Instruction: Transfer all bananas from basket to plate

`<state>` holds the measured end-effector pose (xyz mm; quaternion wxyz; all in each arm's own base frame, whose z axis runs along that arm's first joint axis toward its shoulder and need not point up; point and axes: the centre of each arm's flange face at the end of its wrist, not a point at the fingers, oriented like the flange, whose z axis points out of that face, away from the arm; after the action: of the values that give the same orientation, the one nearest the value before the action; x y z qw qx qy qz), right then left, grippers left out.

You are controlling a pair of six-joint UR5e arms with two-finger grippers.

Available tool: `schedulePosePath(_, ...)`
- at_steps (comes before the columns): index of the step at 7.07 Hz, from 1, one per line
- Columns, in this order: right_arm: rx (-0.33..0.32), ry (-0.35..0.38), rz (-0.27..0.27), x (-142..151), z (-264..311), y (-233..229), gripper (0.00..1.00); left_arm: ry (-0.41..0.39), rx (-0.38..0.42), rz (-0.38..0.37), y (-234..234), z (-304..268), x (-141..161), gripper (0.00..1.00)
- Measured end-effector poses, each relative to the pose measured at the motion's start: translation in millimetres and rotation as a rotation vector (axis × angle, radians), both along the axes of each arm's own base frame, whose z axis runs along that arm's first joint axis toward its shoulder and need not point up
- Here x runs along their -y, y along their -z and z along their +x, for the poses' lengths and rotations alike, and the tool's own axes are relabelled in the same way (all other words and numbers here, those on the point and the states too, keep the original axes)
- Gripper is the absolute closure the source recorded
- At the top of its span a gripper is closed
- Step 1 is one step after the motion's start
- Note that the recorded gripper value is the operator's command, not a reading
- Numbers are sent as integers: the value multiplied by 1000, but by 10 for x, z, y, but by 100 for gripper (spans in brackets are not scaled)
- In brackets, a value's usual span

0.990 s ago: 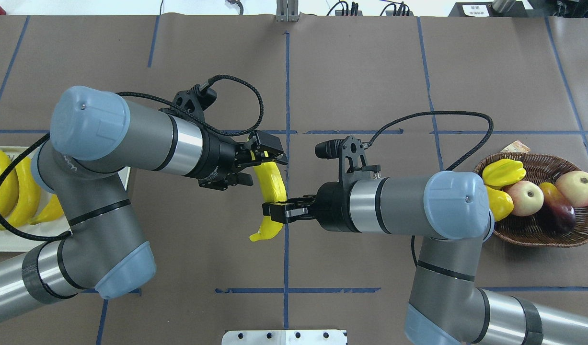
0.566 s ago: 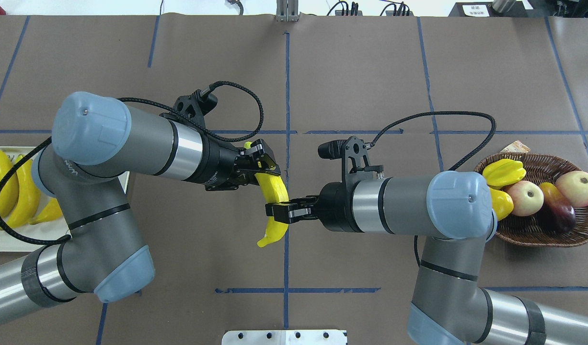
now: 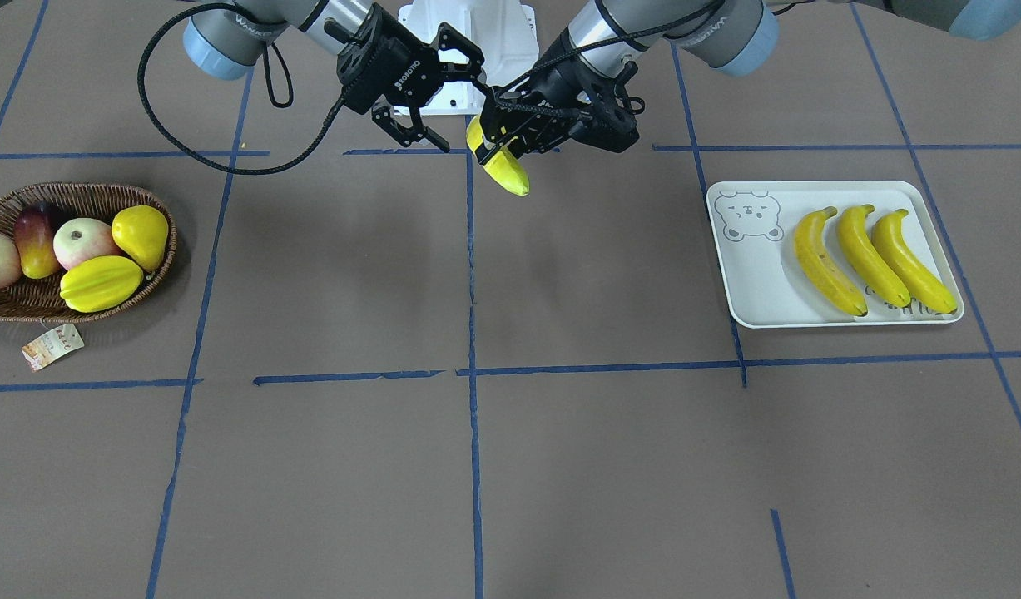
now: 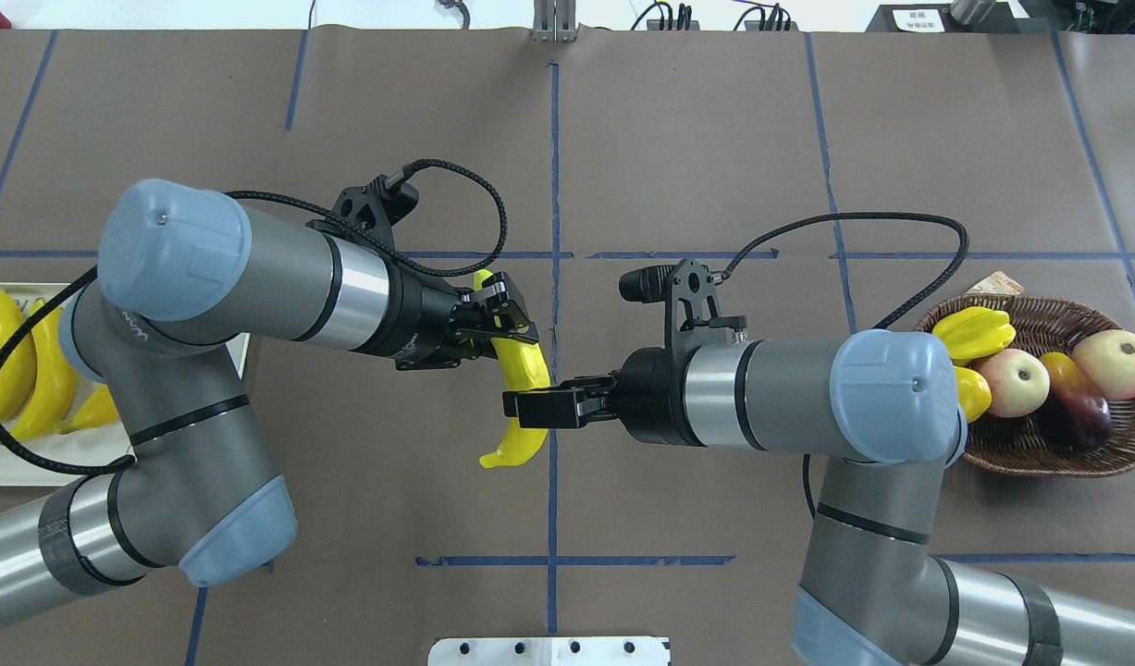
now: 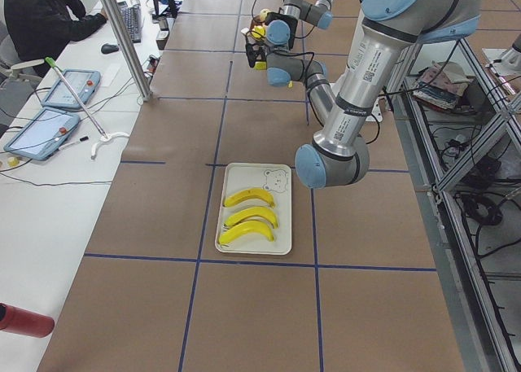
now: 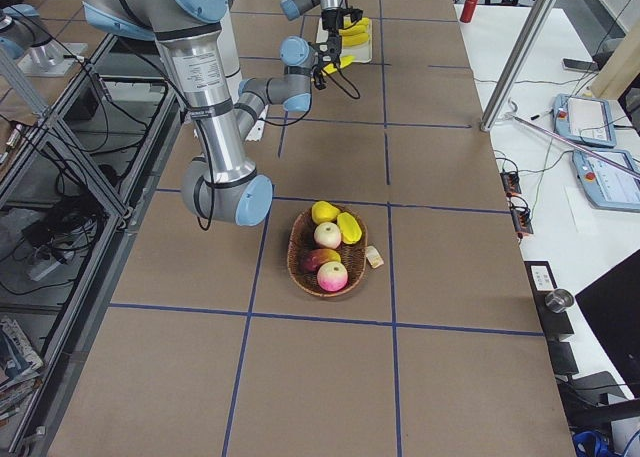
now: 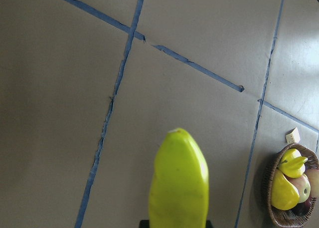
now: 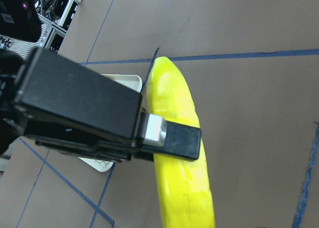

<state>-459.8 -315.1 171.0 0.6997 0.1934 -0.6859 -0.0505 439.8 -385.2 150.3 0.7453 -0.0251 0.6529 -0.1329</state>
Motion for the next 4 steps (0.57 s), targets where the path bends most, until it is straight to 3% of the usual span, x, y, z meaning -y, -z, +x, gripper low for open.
schedulePosePath(2, -42, 6, -17, -83, 166, 178, 0, 8, 18, -10, -54, -22, 47, 100)
schedulePosePath(4, -92, -2, -39, -91, 300, 258, 0, 23, 126, -39, -337, -253, 312, 100)
